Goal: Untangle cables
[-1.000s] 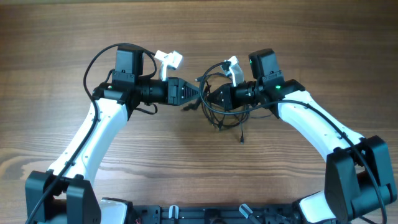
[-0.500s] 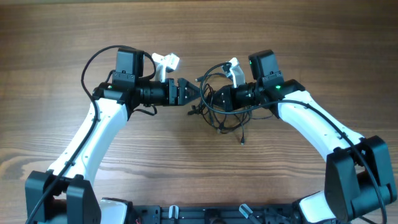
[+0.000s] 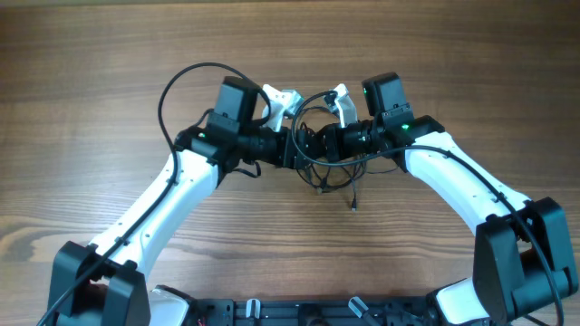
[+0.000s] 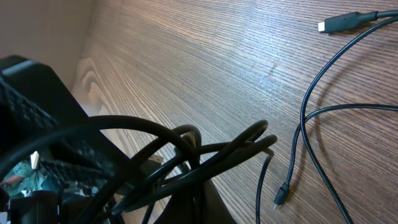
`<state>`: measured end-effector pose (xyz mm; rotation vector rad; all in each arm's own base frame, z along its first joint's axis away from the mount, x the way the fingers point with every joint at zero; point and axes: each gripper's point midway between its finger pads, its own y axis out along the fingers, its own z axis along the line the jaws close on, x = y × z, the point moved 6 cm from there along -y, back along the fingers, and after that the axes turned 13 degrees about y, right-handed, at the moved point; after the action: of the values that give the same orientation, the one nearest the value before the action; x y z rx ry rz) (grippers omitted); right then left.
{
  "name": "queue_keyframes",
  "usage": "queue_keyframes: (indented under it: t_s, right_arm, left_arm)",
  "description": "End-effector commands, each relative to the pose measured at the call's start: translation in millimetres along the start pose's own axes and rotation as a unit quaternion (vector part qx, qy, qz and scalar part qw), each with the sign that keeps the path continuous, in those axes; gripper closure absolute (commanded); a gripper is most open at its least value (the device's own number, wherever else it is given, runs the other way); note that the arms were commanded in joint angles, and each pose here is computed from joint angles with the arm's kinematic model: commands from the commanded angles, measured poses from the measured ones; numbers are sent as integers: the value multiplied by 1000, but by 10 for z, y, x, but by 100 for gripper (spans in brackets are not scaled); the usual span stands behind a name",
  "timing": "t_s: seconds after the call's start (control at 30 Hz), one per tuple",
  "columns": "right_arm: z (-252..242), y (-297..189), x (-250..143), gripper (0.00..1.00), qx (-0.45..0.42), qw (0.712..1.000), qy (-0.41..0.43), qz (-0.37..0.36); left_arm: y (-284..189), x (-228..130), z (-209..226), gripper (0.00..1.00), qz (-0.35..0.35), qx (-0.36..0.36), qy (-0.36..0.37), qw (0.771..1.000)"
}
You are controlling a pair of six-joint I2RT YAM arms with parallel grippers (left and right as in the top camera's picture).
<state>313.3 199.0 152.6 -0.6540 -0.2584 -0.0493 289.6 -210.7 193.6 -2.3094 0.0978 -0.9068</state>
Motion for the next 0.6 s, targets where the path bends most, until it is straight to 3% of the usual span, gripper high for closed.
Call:
queue_keyframes:
  t_s: [0.0, 0.03, 0.17, 0.3, 0.57]
  right_arm:
    - [71, -42, 16, 96, 4, 1000, -7, -7]
    - [70, -42, 15, 96, 4, 1000, -5, -6]
    - [70, -42, 15, 96, 4, 1000, -5, -6]
    - [69, -42, 14, 96, 4, 1000, -5, -6]
    - [-14, -44, -33, 96, -26, 1000, 9, 0]
  left_arm:
    - [106, -26, 31, 42, 11, 59, 17, 998]
    - [116, -31, 38, 50, 12, 69, 19, 997]
    - [107, -36, 87, 65, 13, 90, 17, 996]
    - [69, -51, 228, 67, 15, 153, 13, 988]
    - [-73, -59, 425, 68, 10, 175, -19, 984]
